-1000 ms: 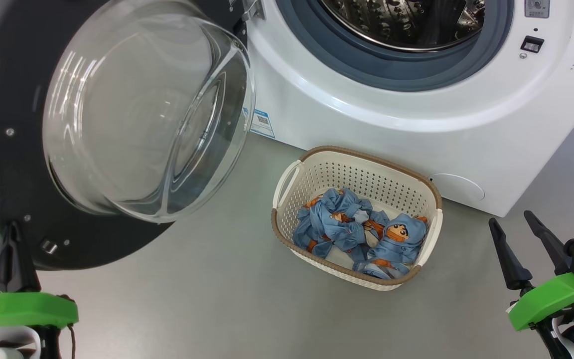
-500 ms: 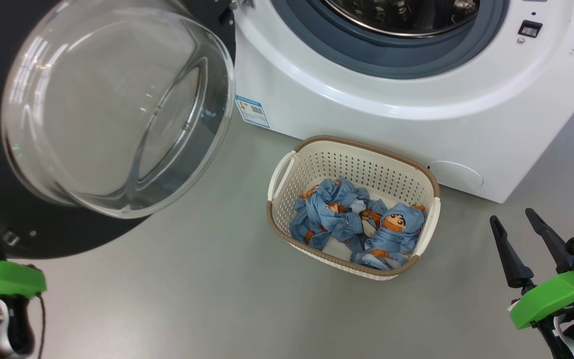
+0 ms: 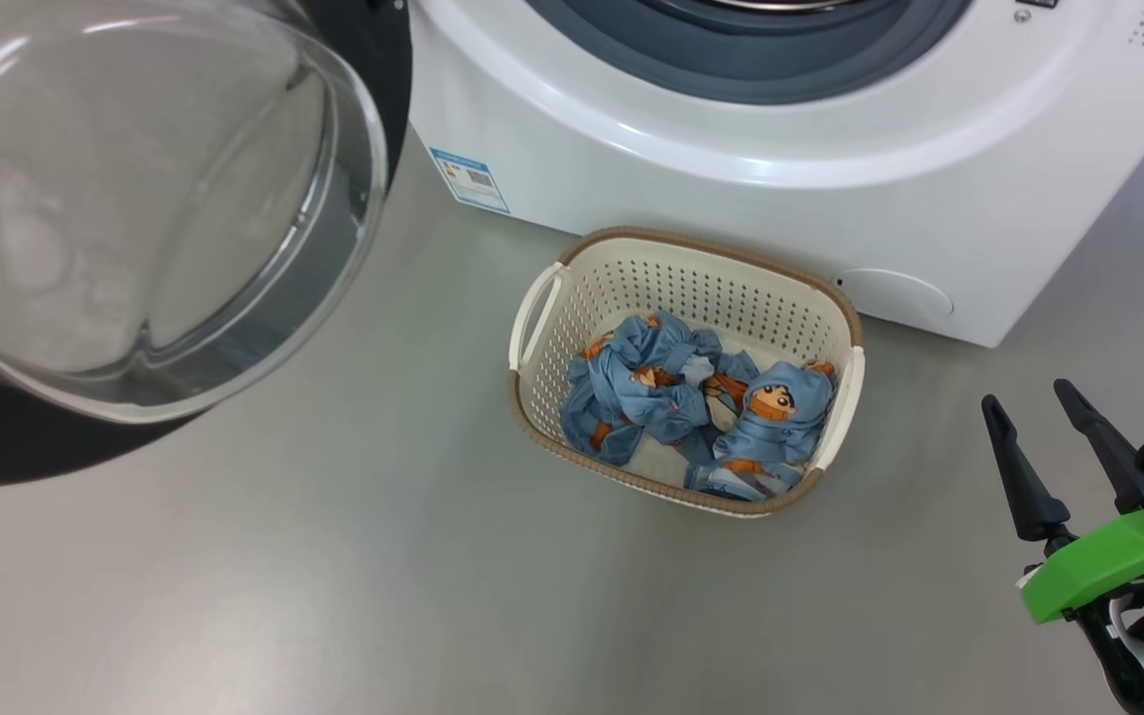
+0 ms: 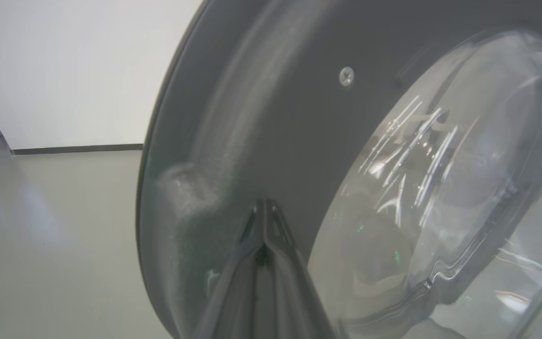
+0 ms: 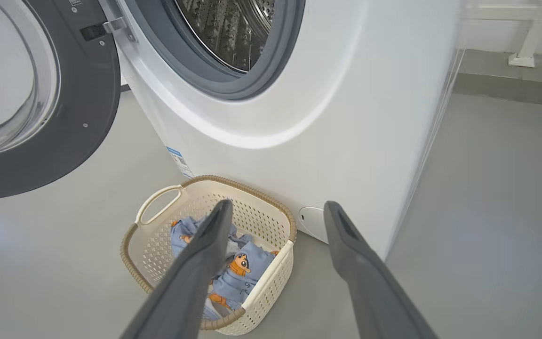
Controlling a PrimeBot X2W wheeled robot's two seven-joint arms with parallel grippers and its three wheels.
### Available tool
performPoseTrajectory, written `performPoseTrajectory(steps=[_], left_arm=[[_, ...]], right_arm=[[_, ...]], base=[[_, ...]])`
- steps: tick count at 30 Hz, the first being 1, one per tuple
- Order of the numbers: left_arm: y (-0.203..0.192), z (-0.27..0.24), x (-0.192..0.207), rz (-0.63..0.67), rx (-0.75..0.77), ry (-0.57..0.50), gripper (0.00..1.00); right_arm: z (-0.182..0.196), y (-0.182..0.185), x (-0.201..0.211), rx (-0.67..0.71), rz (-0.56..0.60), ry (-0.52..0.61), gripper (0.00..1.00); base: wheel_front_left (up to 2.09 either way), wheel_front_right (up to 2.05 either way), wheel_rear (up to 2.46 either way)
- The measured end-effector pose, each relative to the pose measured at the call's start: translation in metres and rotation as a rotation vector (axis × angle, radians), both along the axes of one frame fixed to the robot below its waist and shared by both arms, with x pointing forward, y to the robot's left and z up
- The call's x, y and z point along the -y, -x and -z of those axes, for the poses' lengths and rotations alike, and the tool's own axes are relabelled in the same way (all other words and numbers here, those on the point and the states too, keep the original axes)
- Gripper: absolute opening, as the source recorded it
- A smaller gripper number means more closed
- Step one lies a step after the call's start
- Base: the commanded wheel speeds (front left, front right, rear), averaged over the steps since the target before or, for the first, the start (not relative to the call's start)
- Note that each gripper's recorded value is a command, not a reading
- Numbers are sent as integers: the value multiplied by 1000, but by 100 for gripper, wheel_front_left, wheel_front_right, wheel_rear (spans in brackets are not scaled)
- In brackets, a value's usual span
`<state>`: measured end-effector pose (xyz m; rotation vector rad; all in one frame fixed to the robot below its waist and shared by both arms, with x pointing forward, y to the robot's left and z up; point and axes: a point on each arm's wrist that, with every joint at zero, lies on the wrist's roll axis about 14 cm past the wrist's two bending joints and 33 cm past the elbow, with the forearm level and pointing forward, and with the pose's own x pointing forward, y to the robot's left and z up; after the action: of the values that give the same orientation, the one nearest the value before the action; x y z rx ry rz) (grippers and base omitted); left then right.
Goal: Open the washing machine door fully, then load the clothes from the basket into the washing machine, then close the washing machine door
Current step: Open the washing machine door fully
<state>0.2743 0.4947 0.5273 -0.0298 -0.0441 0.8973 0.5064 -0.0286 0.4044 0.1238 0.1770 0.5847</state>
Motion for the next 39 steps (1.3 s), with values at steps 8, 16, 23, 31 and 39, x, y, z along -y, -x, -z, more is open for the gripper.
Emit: performPoseTrajectory(steps=[8, 16, 23, 31, 39], left_arm=[[-10, 2, -18, -25, -29, -3, 0], [-16, 7, -30, -65, -4, 34, 0], [-22, 10, -39, -69, -30, 32, 0], [-16, 4, -38, -70, 12, 46, 0], [-7, 7, -17, -20, 49, 65, 35]], right_arm=[[3, -12, 8, 7, 27, -7, 100], [11, -19, 17, 2, 47, -1, 100], [13, -22, 26, 3, 67, 5, 100], [-2, -17, 21, 21, 70, -16, 100], [-19, -4, 16, 39, 64, -25, 100]], base=[[0, 0, 0], [0, 0, 0], [0, 0, 0], [0, 0, 0], [0, 0, 0]])
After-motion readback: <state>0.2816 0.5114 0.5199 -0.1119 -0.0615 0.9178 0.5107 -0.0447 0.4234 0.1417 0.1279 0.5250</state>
